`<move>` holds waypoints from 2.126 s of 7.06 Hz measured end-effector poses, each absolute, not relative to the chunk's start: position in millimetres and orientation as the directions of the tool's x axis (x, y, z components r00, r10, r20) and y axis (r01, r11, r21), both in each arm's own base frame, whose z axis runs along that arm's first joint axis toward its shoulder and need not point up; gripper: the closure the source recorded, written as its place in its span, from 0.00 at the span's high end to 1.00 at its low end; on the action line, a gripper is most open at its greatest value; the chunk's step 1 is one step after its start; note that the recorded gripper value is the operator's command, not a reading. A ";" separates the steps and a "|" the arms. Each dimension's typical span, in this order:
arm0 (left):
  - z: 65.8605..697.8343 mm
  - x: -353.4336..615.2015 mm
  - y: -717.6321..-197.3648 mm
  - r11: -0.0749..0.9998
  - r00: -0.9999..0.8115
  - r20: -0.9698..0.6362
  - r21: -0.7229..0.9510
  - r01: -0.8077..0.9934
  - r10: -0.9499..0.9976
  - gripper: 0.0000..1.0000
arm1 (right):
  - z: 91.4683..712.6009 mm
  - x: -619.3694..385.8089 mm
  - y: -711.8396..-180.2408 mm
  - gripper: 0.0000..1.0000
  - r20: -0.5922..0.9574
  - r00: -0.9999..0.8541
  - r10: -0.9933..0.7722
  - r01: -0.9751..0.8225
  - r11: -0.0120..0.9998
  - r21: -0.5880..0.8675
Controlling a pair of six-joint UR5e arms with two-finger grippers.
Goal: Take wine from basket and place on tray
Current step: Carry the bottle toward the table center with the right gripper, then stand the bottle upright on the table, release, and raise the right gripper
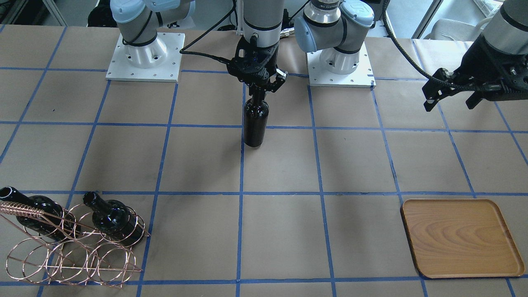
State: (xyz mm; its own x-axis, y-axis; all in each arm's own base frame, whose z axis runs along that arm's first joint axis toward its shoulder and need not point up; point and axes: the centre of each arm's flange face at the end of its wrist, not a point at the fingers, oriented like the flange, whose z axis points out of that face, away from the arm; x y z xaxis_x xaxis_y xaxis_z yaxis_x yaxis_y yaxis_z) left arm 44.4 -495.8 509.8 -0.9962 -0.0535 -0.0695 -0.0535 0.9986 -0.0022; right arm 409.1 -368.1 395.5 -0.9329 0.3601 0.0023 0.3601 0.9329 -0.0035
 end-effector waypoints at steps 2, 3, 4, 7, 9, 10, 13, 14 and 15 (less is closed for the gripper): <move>509.2 44.4 -495.9 0.999 -0.996 -0.069 -0.001 -0.053 -0.053 1.00 | 392.7 409.3 -369.1 0.82 0.010 -0.933 0.359 0.359 0.933 -0.003; 508.9 44.4 -495.7 0.999 -0.996 -0.069 0.000 -0.053 -0.053 1.00 | 390.0 409.3 -370.4 0.88 0.018 -0.933 0.359 0.359 0.933 -0.006; 508.8 44.0 -495.7 0.999 -0.996 -0.068 0.001 -0.053 -0.053 1.00 | 388.5 409.4 -371.1 0.99 0.023 -0.933 0.359 0.359 0.933 -0.007; 508.6 39.4 -495.7 0.999 -0.997 -0.067 0.003 -0.044 -0.044 1.00 | 406.6 403.1 -380.0 1.00 -0.006 -0.939 0.344 0.344 0.938 -0.048; 507.8 36.5 -495.1 0.999 -0.997 -0.067 0.011 -0.039 -0.038 1.00 | 437.1 372.6 -402.3 1.00 -0.023 -0.958 0.286 0.287 0.953 -0.102; 507.2 35.3 -494.7 0.999 -0.997 -0.065 0.017 -0.040 -0.039 1.00 | 455.9 339.1 -419.2 1.00 -0.024 -0.966 0.257 0.258 0.959 -0.117; 506.3 22.7 -496.4 0.999 -0.998 -0.042 0.011 -0.053 -0.052 1.00 | 511.5 222.9 -450.1 1.00 0.007 -0.992 0.126 0.124 0.983 -0.134; 507.3 5.9 -496.6 0.999 -0.998 -0.037 0.005 -0.052 -0.052 1.00 | 523.5 188.2 -455.9 1.00 0.020 -0.996 0.083 0.079 0.986 -0.143; 507.5 -25.4 -496.5 1.000 -0.999 -0.024 -0.002 -0.025 -0.025 1.00 | 529.6 161.7 -460.8 1.00 0.031 -0.998 0.059 0.053 0.988 -0.146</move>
